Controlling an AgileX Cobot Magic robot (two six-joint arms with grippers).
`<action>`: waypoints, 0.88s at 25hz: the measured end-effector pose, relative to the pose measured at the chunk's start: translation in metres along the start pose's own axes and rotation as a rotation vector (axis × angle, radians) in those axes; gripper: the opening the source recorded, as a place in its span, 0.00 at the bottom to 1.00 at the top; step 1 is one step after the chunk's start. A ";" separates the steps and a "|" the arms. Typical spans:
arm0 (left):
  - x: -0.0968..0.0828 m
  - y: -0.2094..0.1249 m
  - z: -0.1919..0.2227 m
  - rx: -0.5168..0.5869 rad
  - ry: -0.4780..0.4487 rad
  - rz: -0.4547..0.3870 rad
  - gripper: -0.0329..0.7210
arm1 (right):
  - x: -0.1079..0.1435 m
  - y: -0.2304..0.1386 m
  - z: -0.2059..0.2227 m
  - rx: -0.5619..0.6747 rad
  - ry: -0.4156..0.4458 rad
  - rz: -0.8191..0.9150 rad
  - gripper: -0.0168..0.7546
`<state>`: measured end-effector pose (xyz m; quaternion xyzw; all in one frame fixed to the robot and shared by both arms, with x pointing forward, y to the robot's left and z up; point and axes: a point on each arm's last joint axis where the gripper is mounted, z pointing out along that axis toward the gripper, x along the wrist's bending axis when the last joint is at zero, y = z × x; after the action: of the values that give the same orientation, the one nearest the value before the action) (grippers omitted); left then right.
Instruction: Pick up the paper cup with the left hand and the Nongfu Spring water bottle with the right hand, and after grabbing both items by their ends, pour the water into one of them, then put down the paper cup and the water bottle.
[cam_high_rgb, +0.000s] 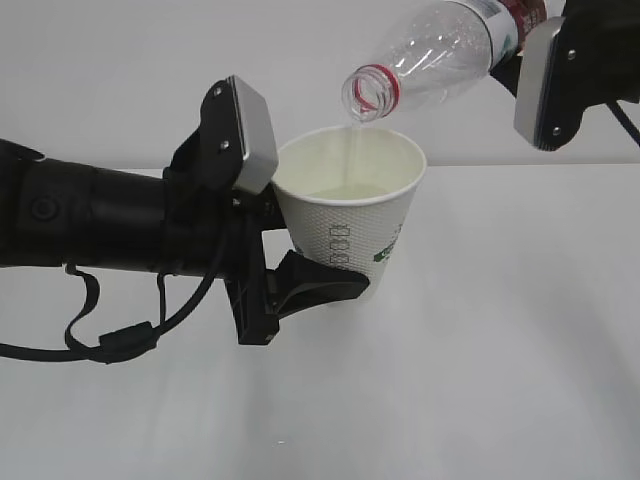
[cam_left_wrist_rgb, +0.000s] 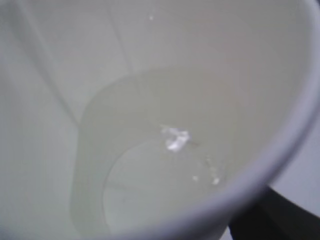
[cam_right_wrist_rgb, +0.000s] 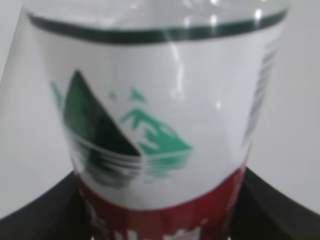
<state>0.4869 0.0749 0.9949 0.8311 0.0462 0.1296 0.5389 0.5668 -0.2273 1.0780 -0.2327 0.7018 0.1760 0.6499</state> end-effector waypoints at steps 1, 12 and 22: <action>0.000 0.000 0.000 0.000 0.000 0.000 0.71 | 0.000 0.000 0.000 0.000 0.000 0.000 0.69; 0.000 0.000 0.000 0.002 0.000 0.002 0.71 | 0.000 0.000 0.000 0.000 0.000 0.000 0.69; 0.000 0.000 0.000 0.002 0.000 0.002 0.71 | 0.000 0.000 0.000 0.000 0.000 0.000 0.69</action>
<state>0.4869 0.0750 0.9947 0.8317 0.0456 0.1301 0.5378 0.5668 -0.2273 1.0780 -0.2327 0.7018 0.1760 0.6499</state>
